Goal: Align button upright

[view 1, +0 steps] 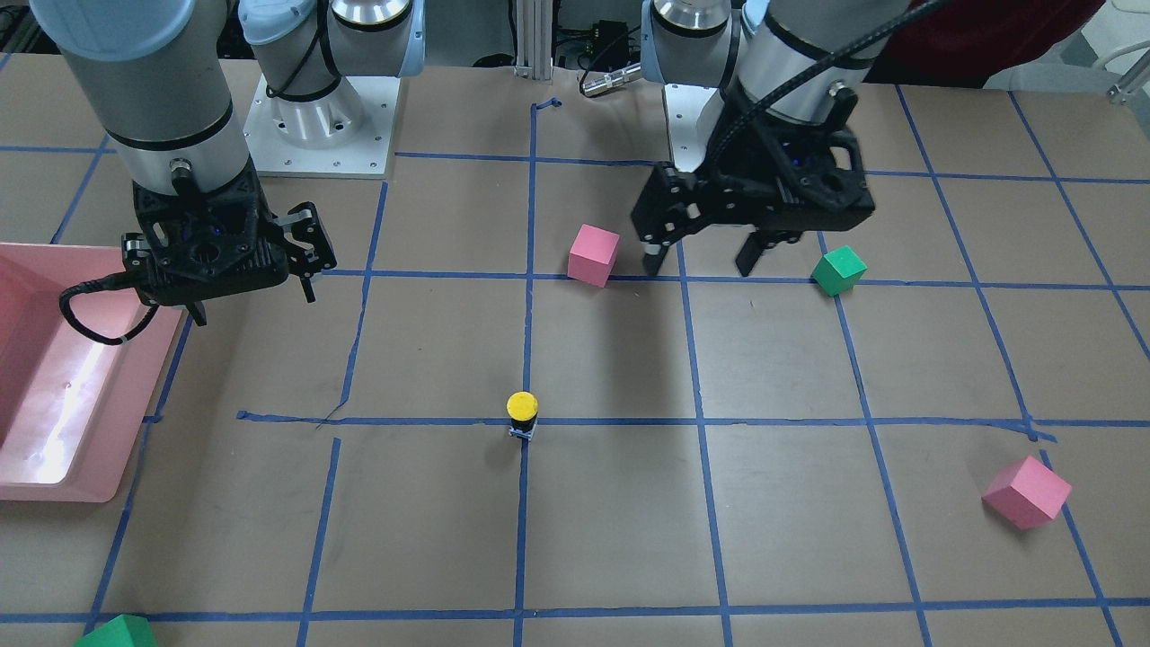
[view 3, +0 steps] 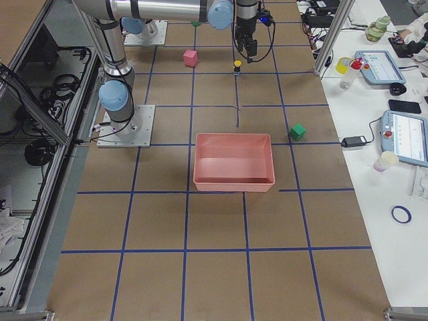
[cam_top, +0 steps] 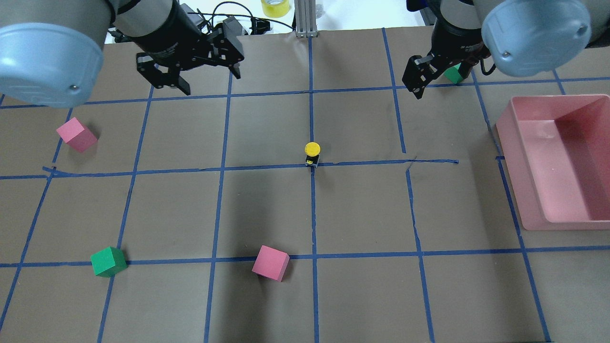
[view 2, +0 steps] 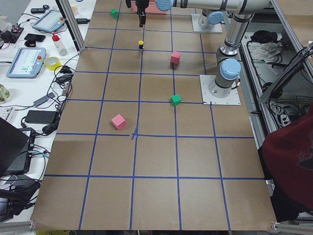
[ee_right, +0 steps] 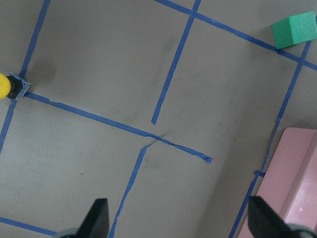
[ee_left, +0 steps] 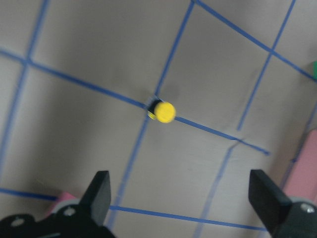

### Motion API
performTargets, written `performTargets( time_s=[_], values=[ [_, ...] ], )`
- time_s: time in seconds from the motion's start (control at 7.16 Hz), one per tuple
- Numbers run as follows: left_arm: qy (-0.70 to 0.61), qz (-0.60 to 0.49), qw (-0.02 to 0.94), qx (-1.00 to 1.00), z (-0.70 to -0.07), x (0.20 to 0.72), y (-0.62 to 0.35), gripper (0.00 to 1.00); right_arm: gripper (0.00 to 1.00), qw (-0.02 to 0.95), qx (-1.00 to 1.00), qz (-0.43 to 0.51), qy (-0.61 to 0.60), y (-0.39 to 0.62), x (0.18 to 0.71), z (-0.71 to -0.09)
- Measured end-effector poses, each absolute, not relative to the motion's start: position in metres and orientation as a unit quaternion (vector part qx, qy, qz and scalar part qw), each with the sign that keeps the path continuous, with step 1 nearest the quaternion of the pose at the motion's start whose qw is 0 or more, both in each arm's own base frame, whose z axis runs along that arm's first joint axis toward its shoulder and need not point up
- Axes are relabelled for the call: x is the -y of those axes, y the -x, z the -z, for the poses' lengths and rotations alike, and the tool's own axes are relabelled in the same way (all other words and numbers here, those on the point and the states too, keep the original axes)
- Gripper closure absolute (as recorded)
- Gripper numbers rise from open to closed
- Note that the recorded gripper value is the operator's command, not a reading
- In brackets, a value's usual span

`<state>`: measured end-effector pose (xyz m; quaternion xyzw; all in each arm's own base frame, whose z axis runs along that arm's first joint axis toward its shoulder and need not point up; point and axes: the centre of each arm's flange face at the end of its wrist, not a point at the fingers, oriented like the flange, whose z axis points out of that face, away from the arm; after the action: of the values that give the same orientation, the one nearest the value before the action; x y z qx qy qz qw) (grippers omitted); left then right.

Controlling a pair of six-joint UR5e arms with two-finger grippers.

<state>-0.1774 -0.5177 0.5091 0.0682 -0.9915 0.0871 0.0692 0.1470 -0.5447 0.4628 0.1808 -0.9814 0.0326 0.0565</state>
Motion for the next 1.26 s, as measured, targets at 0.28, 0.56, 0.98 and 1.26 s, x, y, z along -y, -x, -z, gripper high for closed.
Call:
performTargets(
  time_s=[0.28, 0.56, 0.98, 1.26],
  values=[
    [-0.023, -0.098, 0.025, 0.995, -0.517, 0.518, 0.145, 0.00, 0.00, 0.057, 0.981, -0.033, -0.181, -0.147, 0.545, -0.463],
    [-0.016, -0.077, -0.012, 0.997, -0.522, 0.506, 0.133, 0.00, 0.00, 0.056, 0.981, -0.032, -0.181, -0.147, 0.545, -0.463],
    [-0.014, -0.054, -0.014, 0.998, -0.522, 0.493, 0.134, 0.00, 0.00, 0.056, 0.982, -0.031, -0.180, -0.147, 0.544, -0.461],
    [-0.009, -0.055, -0.001, 0.998, -0.522, 0.493, 0.137, 0.00, 0.00, 0.048, 0.983, -0.032, -0.174, -0.146, 0.545, -0.461]
  ],
)
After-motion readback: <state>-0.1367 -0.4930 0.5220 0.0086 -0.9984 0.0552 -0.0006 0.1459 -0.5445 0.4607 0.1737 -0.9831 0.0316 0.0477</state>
